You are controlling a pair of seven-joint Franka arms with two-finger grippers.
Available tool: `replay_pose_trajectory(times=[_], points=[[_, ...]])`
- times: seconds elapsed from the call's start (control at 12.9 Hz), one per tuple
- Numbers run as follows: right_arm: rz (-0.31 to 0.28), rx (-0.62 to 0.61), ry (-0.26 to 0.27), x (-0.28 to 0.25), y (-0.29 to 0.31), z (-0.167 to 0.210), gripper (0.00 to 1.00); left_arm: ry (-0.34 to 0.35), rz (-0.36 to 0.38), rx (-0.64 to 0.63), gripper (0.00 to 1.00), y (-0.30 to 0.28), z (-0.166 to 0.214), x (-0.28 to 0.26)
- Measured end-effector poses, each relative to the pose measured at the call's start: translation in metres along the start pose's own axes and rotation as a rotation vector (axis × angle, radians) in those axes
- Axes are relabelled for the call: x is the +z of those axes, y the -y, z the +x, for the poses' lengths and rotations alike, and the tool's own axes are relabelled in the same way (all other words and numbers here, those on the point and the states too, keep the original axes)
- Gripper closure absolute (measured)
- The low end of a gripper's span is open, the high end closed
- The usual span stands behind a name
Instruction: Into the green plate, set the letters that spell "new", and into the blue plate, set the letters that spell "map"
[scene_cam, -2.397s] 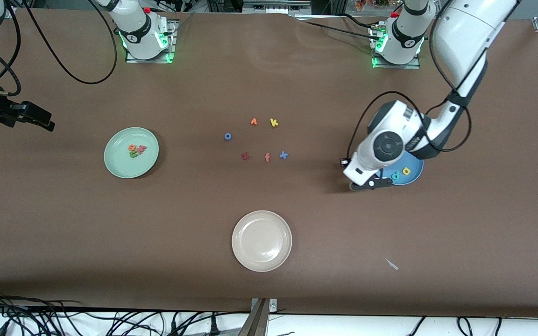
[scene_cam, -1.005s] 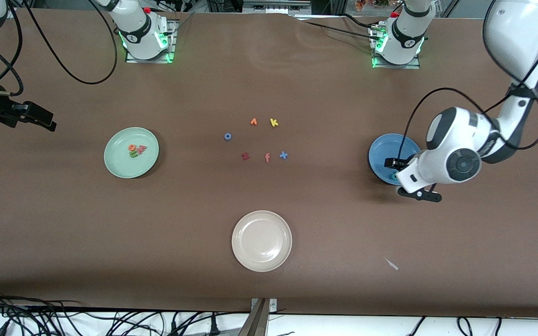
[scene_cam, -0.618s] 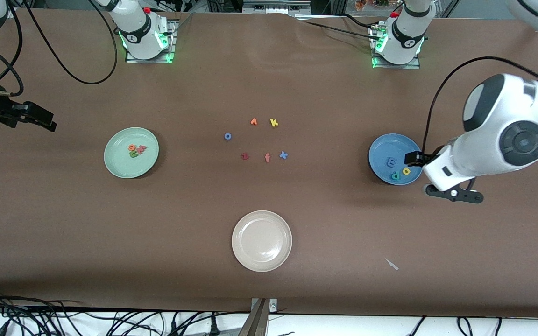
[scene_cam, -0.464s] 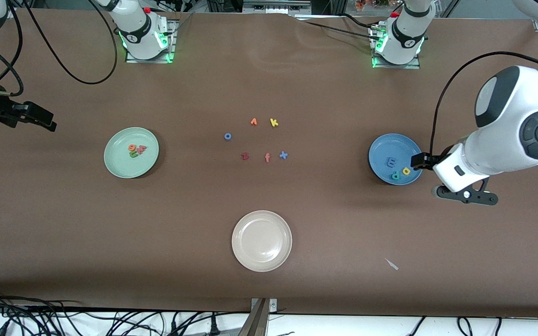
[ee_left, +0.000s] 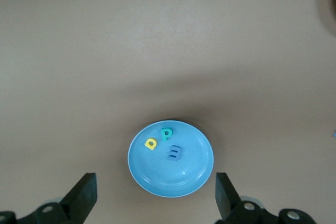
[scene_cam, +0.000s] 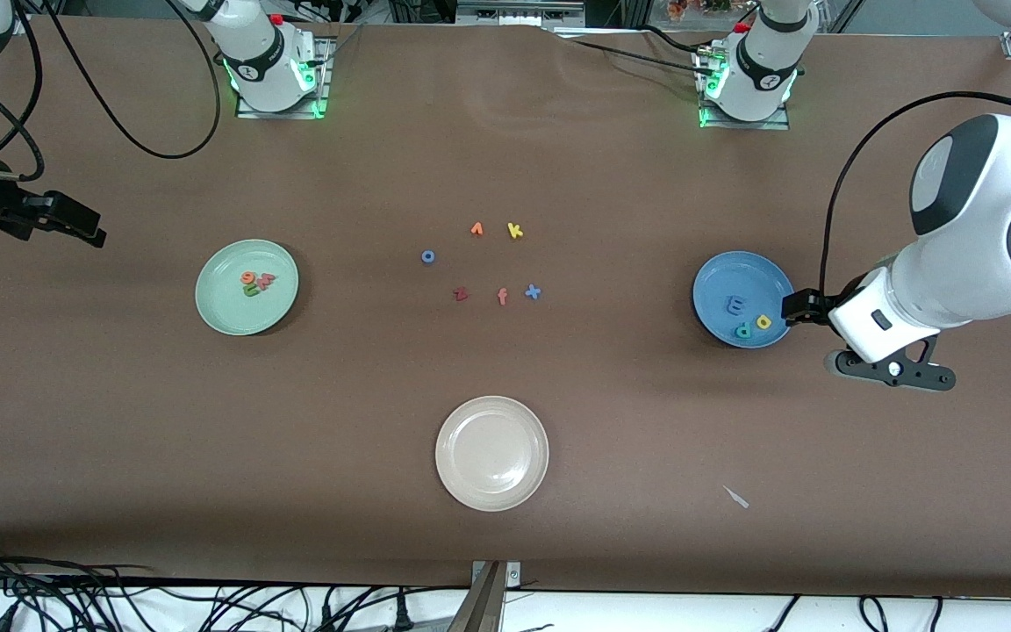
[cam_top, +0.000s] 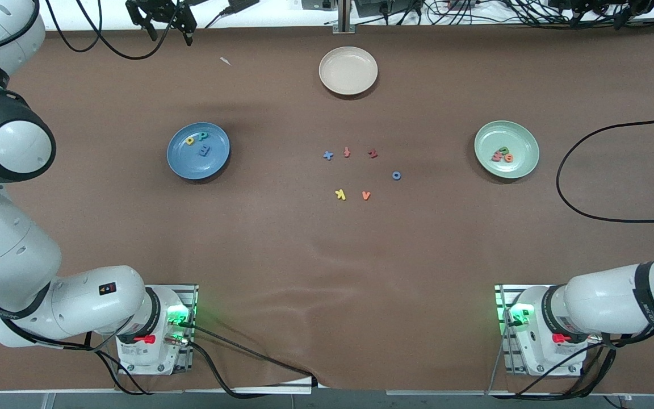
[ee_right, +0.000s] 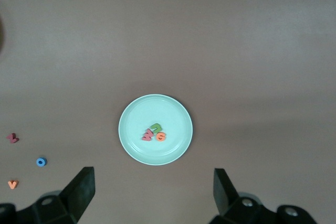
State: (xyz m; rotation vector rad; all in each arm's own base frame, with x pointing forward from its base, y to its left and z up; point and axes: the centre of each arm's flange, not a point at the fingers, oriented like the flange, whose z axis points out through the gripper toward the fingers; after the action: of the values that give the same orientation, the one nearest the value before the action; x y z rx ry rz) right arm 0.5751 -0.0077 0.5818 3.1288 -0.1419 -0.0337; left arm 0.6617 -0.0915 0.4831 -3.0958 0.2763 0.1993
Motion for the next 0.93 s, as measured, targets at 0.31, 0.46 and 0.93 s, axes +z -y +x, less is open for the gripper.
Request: replay_pose_trajectory(times=[0.31,0.46,0.93], points=[[0.0,0.0,0.005,0.0,0.0,-0.001,0.0,-0.017,-0.103,-0.017,0.0,0.008,0.006,-0.009],[0.0,0.0,0.006,0.0,0.0,-0.001,0.0,-0.037,-0.109,0.0,0.0,0.015,0.005,-0.019],[-0.001,0.0,0.007,0.001,0.0,-0.001,0.0,-0.052,-0.099,0.062,0.0,0.024,0.003,-0.025]])
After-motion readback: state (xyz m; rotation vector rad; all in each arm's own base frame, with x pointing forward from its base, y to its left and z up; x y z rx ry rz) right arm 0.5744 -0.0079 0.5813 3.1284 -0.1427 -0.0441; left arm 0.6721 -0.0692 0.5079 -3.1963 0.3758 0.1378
